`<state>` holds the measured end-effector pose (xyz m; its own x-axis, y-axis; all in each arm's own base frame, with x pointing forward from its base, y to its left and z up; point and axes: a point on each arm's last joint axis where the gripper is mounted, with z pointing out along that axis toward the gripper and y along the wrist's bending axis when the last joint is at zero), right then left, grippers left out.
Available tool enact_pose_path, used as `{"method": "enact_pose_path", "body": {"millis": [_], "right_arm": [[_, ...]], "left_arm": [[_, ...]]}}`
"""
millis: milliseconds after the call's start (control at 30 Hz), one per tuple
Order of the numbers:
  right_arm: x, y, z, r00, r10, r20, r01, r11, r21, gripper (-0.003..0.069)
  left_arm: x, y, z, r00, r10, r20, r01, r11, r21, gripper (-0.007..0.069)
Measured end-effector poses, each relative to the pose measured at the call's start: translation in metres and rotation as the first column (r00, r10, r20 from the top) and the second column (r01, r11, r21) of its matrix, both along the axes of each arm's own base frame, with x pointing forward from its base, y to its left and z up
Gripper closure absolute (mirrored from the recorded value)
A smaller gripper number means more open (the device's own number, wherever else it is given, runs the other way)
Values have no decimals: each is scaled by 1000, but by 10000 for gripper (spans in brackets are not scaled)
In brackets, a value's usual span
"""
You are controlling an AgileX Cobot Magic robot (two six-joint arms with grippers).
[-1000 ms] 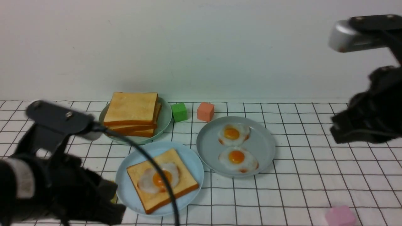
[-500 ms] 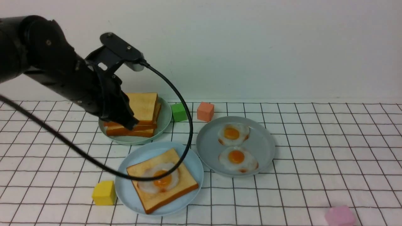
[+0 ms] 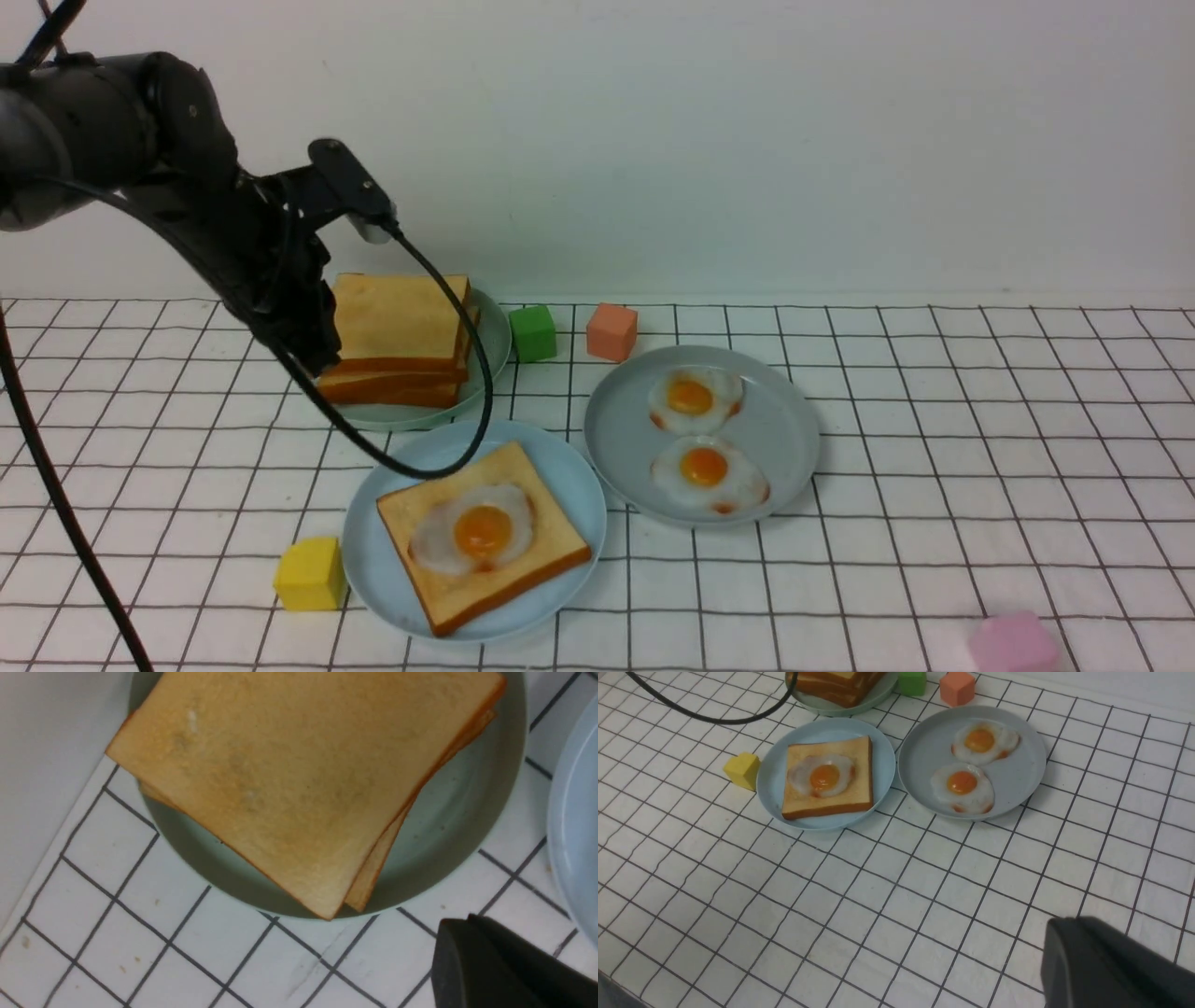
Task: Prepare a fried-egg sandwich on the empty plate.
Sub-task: Use the left arm to grab a slice of bread
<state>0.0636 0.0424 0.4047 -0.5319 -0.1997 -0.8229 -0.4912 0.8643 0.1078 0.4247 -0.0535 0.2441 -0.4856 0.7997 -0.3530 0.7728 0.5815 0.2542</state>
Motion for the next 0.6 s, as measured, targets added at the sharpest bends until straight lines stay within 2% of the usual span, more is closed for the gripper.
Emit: {"method": "enact_pose_path", "body": {"millis": [100,200,267,300,333,367,467,600], "right_arm": [[1,0,0,1000,0,-2,0,1000,-1,648],[5,2,-1,1000,0,-13,0,1000,-6,647],[6,3,-1,1000,0,-17,0,1000,-7,645],[7,4,-2,1000,3,-24,-3,1000,-5,645],[7,4,-2,1000,4,-25,-4,1000,-3,645],[6,5,-2,1000,8,-29,-8,1000,5,645],[6,5,-1,1000,12,-29,-11,1000,13,643],[6,5,-1,1000,12,-29,-11,1000,13,643]], "left_arm": [[2,0,0,998,-59,30,58,998,26,555],[9,0,0,991,-90,101,86,995,44,389],[11,0,0,989,-91,115,86,995,48,341],[14,0,-3,988,-89,128,83,995,50,270],[14,0,-4,988,-89,129,83,995,51,255],[17,0,-8,987,-90,130,84,995,53,208],[23,0,-20,986,-90,138,82,995,60,153],[31,1,-35,983,-99,153,86,992,93,146]]}}
